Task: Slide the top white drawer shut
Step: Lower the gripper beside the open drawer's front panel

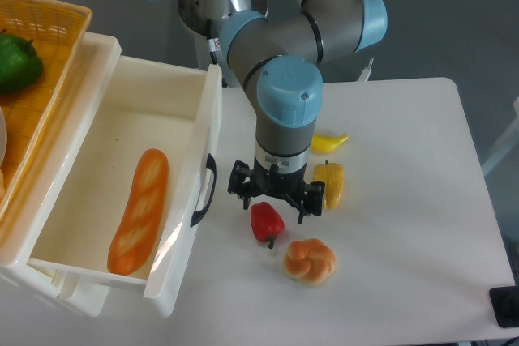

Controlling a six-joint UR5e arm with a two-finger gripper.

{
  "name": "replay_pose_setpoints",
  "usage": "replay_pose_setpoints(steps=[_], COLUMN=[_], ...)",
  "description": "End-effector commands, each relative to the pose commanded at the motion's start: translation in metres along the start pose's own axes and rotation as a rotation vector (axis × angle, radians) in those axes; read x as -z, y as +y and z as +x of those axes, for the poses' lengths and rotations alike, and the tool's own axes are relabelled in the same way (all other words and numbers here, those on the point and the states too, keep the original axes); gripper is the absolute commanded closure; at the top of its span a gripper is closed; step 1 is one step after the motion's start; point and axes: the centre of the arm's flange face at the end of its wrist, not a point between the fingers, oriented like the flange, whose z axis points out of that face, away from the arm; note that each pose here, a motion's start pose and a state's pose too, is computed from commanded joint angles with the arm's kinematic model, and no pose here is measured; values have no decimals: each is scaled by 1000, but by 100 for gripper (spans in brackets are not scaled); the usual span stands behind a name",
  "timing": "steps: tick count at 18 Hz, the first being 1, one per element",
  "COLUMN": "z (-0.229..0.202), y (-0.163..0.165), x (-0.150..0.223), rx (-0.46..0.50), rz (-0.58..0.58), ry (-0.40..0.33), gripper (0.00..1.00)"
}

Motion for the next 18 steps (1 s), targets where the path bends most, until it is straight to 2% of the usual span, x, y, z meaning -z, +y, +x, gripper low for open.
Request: replay_pose_setpoints(steps=[5,18], z=[-2,5], y=[0,9], x=[1,-24], rx=[3,18], rz=[2,-44], ry=[0,25], gripper=[0,0])
